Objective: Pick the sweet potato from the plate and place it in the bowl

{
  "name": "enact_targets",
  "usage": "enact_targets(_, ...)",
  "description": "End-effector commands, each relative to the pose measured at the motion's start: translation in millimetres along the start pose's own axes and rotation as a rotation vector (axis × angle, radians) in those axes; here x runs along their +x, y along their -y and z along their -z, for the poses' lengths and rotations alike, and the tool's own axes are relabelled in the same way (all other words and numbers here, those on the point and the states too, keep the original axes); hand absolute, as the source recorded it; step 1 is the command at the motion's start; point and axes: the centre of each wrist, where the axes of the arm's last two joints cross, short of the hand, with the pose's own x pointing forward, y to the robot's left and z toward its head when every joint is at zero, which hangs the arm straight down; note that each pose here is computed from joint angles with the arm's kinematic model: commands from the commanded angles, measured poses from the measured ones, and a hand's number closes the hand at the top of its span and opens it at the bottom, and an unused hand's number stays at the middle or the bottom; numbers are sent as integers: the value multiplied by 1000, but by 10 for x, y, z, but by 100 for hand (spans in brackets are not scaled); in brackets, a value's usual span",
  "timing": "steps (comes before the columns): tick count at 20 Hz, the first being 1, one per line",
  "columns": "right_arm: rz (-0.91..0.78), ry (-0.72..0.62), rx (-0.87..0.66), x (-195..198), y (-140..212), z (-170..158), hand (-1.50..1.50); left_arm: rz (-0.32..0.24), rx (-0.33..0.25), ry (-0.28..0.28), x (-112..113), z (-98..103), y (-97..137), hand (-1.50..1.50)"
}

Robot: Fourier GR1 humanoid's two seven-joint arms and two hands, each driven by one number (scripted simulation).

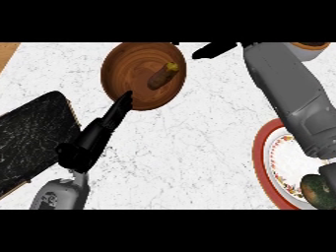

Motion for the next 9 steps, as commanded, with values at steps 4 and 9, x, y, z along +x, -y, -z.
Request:
enact_targets(4,67,-14,-42,-660,668,-157,-150,7,13,5,-49,-75,22,0)
enact_targets(9,100,10,-13,-783,1053,-243,-150,-11,-12,21,-37,-14,61,0)
